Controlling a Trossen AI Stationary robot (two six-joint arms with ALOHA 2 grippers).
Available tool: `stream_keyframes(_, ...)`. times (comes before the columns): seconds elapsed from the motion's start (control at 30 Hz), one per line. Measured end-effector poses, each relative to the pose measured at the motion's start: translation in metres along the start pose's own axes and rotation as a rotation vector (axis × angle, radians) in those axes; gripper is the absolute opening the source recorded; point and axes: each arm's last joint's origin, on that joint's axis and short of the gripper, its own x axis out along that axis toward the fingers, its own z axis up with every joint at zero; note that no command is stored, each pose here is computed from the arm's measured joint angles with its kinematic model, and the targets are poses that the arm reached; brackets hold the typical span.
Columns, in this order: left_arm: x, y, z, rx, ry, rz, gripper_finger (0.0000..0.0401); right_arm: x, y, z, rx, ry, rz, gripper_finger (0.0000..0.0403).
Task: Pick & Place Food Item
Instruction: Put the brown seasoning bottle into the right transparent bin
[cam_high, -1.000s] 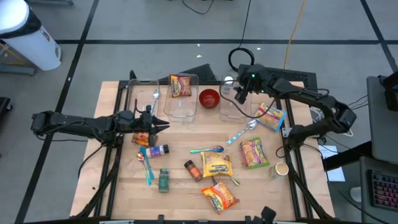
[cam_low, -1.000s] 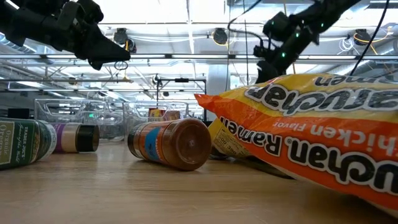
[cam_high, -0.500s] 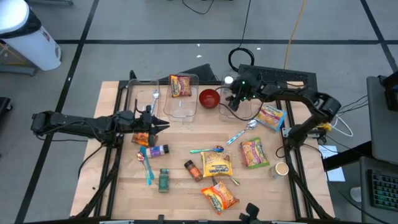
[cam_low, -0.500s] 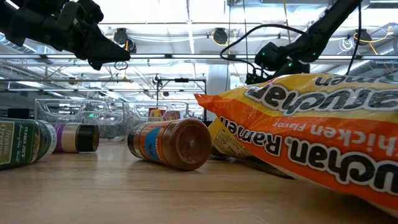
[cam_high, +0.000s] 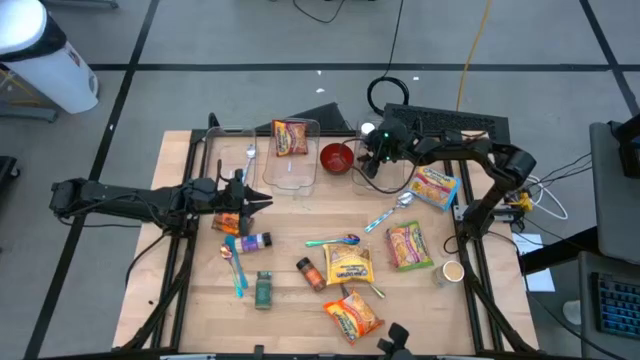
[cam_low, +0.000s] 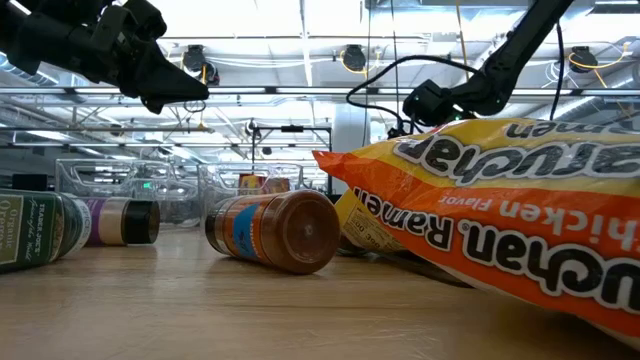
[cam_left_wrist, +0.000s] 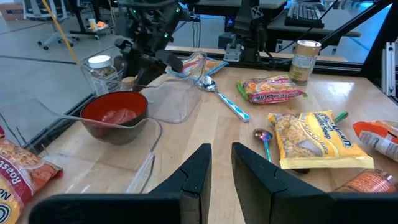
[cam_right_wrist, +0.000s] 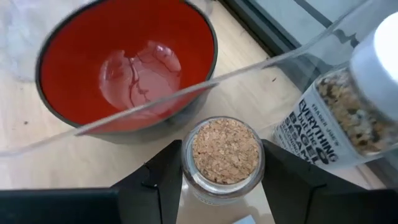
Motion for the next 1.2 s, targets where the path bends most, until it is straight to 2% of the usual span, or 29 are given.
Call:
stream_keyframes(0.5,0.015,-0.001,-0.013,0.010,0.101,0.005,0.0072,0.004,-0.001,-0.002,-0.003,0.002,-0.032,0.0165)
stream_keyframes(0.83,0.031,-0.003,-0.017,0.007,0.093,0.005,0.0072,0.004,-0.002,0.001,-0.006,-0.026,-0.057,0.0166)
stream_keyframes(1.2,0.033,-0.003,-0.017,0.012,0.085,0.004,0.0072,0.004,-0.002,0.001,-0.005,-0.026,-0.058,0.0167)
